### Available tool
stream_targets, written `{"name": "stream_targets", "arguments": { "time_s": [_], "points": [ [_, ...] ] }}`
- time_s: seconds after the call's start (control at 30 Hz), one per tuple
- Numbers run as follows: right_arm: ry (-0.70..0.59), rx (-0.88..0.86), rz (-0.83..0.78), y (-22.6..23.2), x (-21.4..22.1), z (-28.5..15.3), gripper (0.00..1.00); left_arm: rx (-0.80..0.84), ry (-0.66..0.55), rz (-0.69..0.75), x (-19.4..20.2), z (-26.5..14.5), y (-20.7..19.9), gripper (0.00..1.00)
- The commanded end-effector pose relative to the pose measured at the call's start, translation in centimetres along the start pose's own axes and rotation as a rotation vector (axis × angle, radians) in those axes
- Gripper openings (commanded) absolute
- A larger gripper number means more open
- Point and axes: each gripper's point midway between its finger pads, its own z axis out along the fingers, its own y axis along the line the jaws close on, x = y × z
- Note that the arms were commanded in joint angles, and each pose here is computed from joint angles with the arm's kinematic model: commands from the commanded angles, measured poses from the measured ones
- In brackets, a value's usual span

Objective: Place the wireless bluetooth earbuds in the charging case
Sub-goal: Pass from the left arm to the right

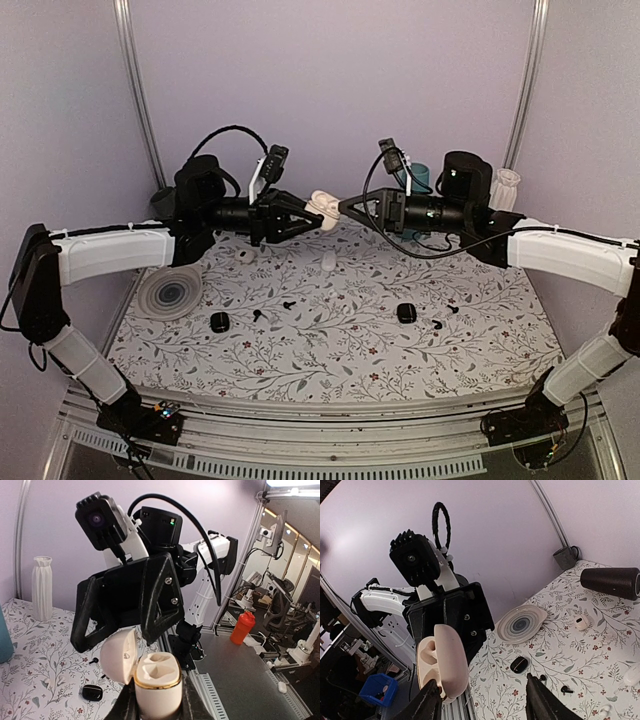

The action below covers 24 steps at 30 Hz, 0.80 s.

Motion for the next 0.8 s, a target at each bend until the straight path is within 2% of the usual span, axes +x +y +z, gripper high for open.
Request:
{"name": "stream_targets", "arguments": {
  "time_s": [0.0, 0.23, 0.57, 0.77],
  "points": [
    [-0.01, -0.062, -0.021, 1.4, -1.0, 0.7, 0.52, 0.035, -0.011, 0.034, -0.9, 0.4, -0.9, 0.0],
    [-0.007, -0.086, -0.019, 1.8, -1.0, 1.1, 0.32, 0.036, -0.005, 0.03, -0.7, 0.5, -0.8, 0.0],
    [0.022, -0.129, -0.004, 2.2, -0.5, 1.7, 0.26, 0.023, 0.001, 0.027, -0.5, 0.7, -0.4, 0.0],
    [0.024, -0.134, -0.001, 2.4, -0.5, 1.7, 0.15, 0.023, 0.002, 0.026, -0.5, 0.7, -0.3, 0.0]
  ]
}}
